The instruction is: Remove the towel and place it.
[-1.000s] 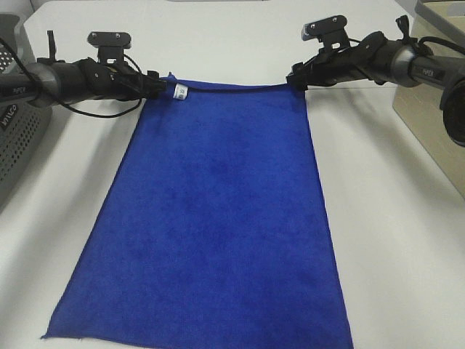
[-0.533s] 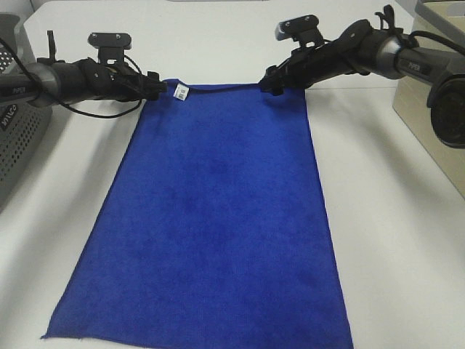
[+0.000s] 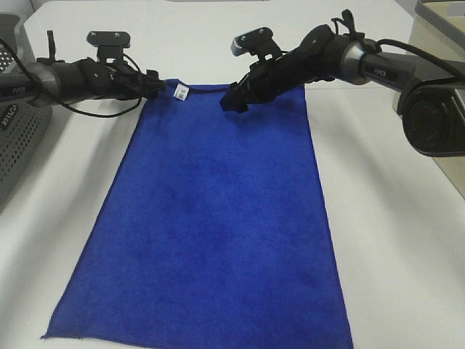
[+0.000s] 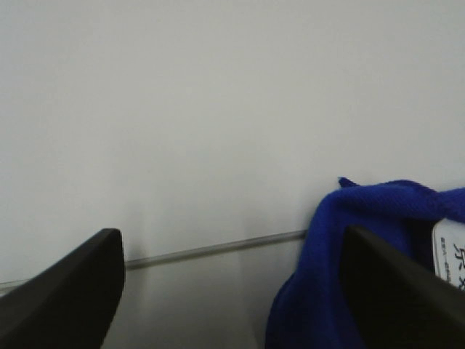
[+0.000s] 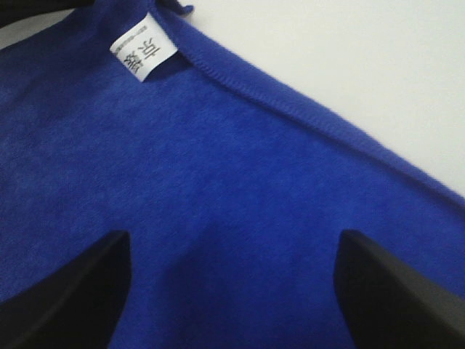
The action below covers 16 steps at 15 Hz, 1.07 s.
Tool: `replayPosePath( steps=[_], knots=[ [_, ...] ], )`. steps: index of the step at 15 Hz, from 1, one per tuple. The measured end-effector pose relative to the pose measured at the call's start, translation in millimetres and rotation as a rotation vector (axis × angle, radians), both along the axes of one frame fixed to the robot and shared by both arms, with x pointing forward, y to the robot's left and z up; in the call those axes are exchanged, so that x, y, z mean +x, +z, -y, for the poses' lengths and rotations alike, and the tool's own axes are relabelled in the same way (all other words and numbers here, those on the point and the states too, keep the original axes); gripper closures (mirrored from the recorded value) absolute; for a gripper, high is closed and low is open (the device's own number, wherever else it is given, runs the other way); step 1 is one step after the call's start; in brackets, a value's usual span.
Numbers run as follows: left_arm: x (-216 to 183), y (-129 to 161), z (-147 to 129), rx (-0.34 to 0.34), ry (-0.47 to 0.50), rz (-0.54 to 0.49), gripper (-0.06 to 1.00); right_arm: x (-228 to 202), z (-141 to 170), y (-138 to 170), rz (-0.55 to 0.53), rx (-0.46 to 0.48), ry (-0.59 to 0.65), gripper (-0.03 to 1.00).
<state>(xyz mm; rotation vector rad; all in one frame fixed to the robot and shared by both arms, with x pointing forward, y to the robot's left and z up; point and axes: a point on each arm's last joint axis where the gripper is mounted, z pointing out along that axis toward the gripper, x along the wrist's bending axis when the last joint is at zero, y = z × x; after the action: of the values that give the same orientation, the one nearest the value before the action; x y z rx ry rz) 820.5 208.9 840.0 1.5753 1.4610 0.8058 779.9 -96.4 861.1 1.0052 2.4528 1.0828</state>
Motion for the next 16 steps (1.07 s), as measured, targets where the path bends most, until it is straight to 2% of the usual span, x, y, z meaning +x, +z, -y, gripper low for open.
replayPosePath(
  steps=[3,5,8,13,16],
  knots=[
    [0.4,0.7,-0.3,-0.001,0.004,0.008,0.18,-6.1,-4.8,-13.5,-0.038,-0.033,0.035,0.21],
    [1.6,3.2,-0.4,-0.026,0.020,0.019,0.18,-7.0,-3.9,-16.0,-0.050,-0.048,0.037,0.21],
    [3.9,22.9,-1.8,-0.089,0.054,0.054,0.18,-7.2,-3.3,-22.7,-0.062,-0.051,0.037,0.21],
    [7.1,60.7,-17.3,-0.104,0.078,0.113,0.18,-6.5,-3.6,-21.9,-0.058,-0.046,0.035,0.21],
    [4.3,79.5,-15.1,-0.098,0.033,0.062,0.18,-8.3,-3.9,-12.1,-0.071,-0.044,0.041,0.21]
  ],
)
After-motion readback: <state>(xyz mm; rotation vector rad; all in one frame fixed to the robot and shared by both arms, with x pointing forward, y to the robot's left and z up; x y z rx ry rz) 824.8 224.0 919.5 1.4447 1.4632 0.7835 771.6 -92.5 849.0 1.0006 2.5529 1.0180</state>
